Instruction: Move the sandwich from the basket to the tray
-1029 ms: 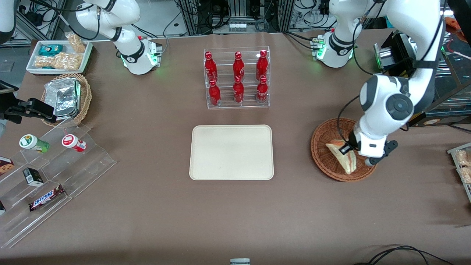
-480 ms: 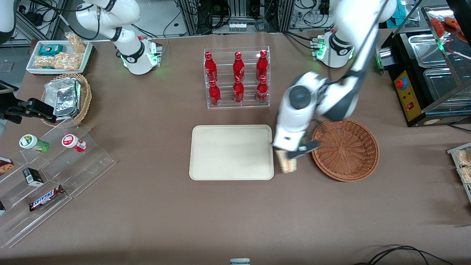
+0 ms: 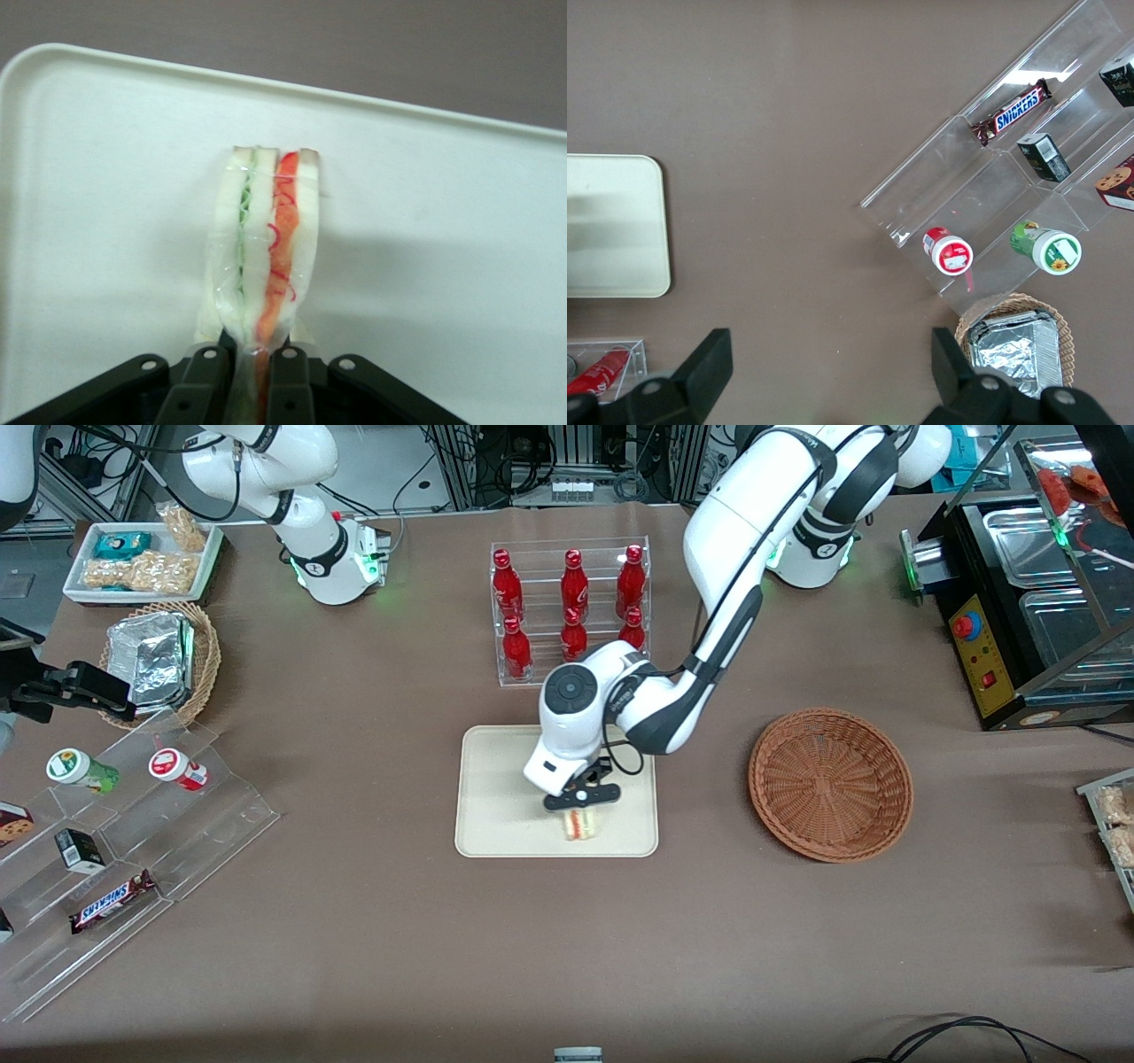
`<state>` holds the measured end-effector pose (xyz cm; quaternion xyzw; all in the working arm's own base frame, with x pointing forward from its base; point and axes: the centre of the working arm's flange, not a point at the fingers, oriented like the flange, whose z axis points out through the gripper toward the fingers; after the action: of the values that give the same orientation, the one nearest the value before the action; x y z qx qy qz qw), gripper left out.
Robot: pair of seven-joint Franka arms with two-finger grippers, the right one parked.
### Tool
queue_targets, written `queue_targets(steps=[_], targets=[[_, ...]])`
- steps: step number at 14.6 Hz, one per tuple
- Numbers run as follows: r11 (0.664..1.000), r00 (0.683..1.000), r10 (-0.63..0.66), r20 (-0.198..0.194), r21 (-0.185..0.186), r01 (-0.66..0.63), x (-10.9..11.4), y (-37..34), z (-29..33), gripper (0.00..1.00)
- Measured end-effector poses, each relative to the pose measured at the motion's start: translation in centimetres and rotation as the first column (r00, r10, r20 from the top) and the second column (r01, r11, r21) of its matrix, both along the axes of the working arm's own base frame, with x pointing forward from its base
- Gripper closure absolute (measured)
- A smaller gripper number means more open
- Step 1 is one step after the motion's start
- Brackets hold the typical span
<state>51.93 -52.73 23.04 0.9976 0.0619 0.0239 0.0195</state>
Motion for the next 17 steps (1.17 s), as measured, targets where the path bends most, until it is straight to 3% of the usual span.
queue_targets(steps=[5, 8, 9, 12, 15, 17], targets=[[1.000, 1.000, -0.010, 0.000, -0.004, 0.010, 0.3, -0.2, 1.0, 0.35], [0.998, 0.999, 0.036, -0.020, 0.044, -0.035, 2.3, 2.0, 5.4, 0.06], [0.995, 0.997, 0.074, -0.027, 0.063, -0.072, 3.7, 4.2, 8.4, 0.00], [0.978, 0.980, 0.177, -0.090, 0.123, -0.166, 6.5, 13.8, 17.7, 0.00], [0.969, 0.966, 0.189, -0.175, 0.195, -0.154, 6.9, 24.9, 23.7, 0.00], [0.966, 0.956, 0.200, -0.216, 0.207, -0.156, 7.1, 32.3, 27.0, 0.00]])
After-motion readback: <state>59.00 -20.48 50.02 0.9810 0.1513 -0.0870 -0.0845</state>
